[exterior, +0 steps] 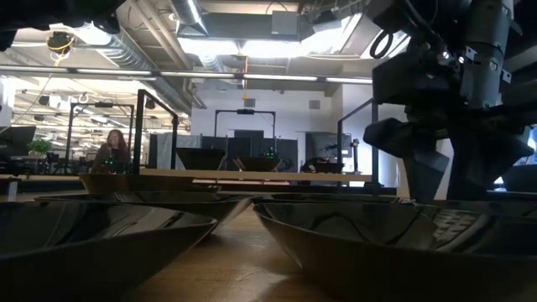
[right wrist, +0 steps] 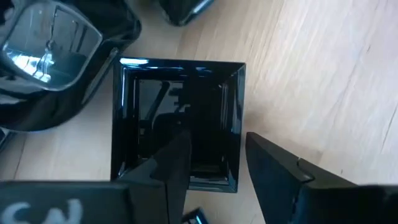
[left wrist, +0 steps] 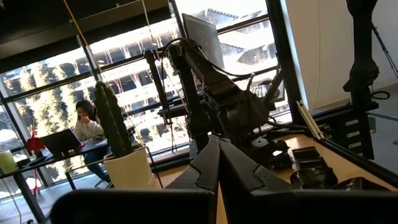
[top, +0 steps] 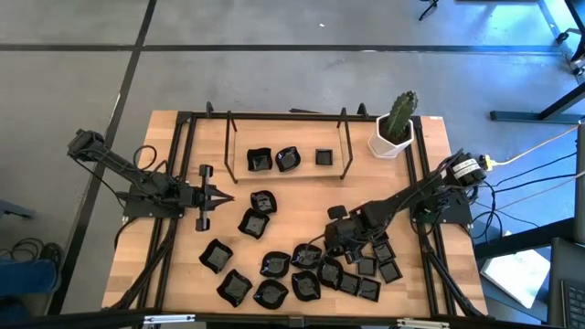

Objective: Pick & Place Mini shaped plates
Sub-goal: Stack the square plate on the top of the square plate on the shelf

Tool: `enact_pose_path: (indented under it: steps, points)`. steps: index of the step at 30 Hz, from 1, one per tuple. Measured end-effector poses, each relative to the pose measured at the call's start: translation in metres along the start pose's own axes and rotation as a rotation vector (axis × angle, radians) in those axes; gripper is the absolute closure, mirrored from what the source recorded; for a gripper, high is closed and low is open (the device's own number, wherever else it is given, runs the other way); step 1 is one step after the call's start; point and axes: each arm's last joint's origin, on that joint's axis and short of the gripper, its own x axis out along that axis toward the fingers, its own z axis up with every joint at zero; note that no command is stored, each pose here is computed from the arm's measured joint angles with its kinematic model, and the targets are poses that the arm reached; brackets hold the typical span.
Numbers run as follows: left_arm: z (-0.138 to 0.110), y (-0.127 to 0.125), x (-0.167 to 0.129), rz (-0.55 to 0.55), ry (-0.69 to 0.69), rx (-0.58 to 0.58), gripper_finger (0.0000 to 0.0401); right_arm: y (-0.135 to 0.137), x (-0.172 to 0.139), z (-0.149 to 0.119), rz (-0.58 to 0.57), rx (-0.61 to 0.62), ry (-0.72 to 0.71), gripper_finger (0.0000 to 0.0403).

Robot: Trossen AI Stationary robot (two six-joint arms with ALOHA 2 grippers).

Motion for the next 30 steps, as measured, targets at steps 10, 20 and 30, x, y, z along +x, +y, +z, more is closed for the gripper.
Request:
enact_pose_path:
  steps: [10, 20, 30]
  points:
    - [0.0, 0.0, 0.0, 0.0, 0.0, 0.0, 0.0399, -0.005, -0.002, 0.0, -0.071, -0.02, 0.001, 0.0284]
    - [0.0, 0.0, 0.0, 0.0, 0.001, -0.007, 0.0394, -0.035, -0.002, -0.004, -0.232, 0.032, 0.044, 0.0363]
    - [0.0, 0.0, 0.0, 0.0, 0.0, -0.008, 0.0394, -0.051, -0.009, -0.006, -0.285, 0.055, 0.044, 0.0324]
